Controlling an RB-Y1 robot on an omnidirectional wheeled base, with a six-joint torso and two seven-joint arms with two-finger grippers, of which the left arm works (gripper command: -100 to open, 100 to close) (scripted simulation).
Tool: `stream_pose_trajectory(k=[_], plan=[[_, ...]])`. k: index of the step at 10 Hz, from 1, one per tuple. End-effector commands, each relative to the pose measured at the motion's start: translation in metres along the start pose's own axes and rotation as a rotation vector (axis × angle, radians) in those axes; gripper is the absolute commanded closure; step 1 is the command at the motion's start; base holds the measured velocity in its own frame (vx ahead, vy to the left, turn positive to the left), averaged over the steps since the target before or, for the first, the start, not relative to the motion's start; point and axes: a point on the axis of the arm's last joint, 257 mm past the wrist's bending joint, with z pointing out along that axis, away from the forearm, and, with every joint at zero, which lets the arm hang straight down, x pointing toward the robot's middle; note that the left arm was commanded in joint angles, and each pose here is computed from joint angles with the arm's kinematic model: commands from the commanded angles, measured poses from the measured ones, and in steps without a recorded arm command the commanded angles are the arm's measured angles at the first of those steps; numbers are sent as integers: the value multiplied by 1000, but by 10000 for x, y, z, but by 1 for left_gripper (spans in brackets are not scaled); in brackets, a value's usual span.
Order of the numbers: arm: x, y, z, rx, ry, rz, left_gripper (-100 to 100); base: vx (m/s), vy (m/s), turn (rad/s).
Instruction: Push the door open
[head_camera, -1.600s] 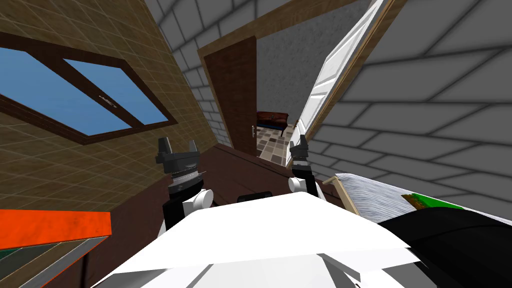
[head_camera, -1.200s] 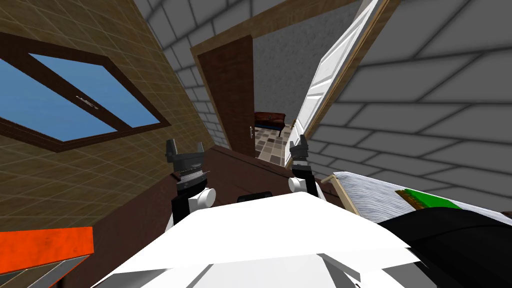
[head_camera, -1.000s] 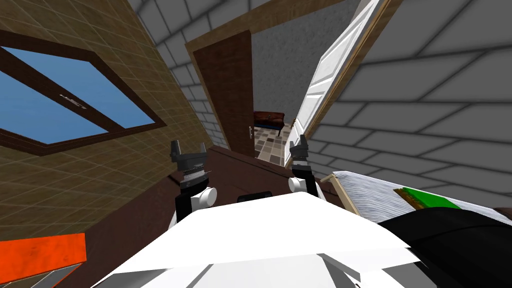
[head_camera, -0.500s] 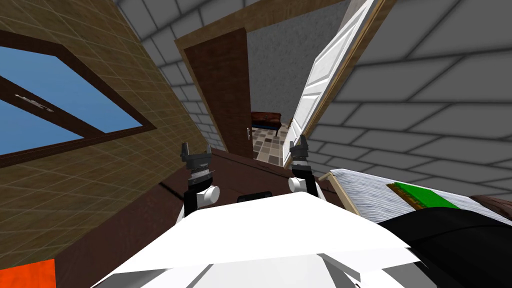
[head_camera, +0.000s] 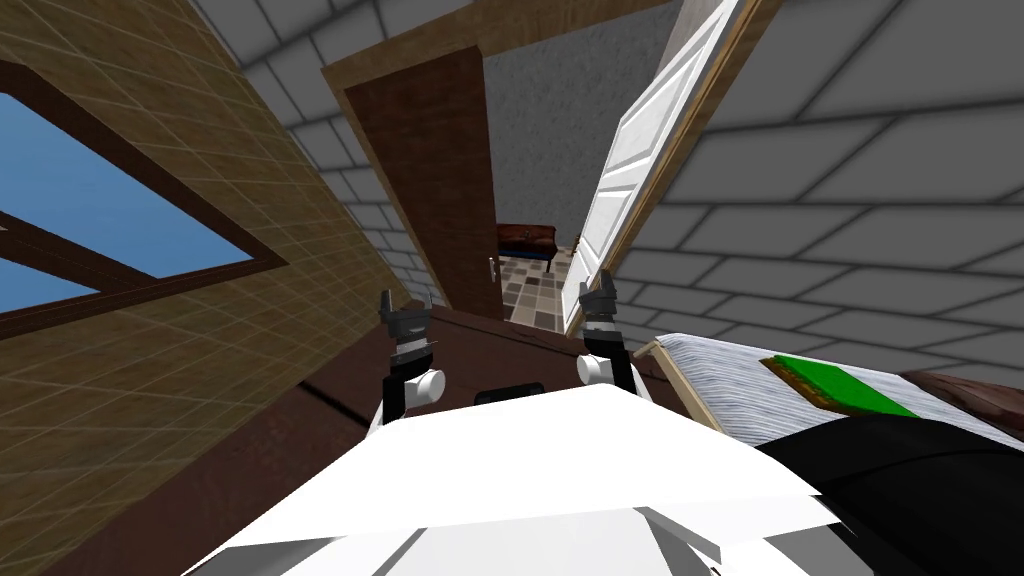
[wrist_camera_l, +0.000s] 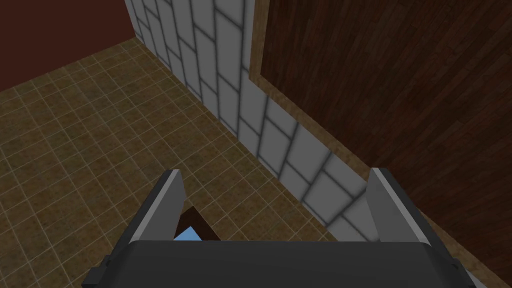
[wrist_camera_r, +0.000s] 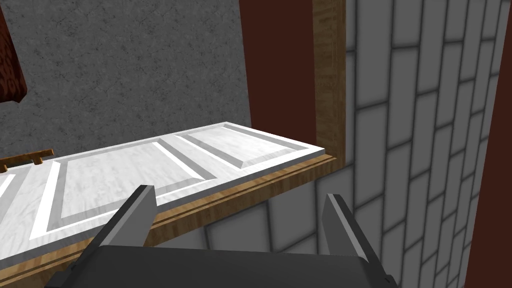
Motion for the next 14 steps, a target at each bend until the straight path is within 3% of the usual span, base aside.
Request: stream_pose_trajectory(k=[1,14], plan=[[-37,106,-30,-16,-9,-41,-100,97,38,-117],[-427,1127,-298,-149,-122,-361,-100,86,54,-125]])
